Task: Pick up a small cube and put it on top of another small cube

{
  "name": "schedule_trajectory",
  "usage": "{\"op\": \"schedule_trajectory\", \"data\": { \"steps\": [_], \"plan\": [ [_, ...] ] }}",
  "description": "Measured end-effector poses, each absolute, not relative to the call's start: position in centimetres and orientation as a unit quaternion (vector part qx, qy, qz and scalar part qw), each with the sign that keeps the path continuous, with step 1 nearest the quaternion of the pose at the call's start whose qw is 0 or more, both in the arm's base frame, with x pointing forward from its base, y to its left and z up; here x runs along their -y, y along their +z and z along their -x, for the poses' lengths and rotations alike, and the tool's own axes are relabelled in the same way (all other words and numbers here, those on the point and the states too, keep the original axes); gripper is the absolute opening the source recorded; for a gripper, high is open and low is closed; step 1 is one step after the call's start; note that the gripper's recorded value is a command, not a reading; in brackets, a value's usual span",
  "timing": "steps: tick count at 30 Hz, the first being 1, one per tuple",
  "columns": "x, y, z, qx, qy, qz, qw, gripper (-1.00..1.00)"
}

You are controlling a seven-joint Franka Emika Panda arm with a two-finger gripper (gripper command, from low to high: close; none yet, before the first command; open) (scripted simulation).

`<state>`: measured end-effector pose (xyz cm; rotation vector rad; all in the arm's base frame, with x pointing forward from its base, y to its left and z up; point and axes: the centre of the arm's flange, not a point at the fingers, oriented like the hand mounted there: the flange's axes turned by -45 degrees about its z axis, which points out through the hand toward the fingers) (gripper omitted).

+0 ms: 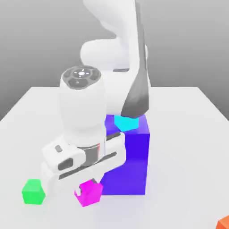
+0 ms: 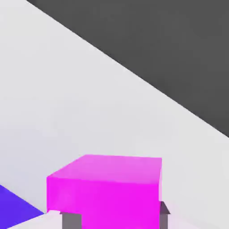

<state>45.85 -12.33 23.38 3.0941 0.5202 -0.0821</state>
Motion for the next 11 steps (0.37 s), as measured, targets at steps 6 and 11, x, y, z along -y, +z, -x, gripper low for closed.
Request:
{"op": "schedule_trajectory", "data": {
  "steps": [6, 11],
  "plan": [
    [22.5, 21.5, -39.7, 0.075, -0.002, -0.997, -0.002, -1.0],
    [23.3, 18.3, -39.0, 0.096, 0.0, -0.995, -0.001, 1.0]
  ]
}}
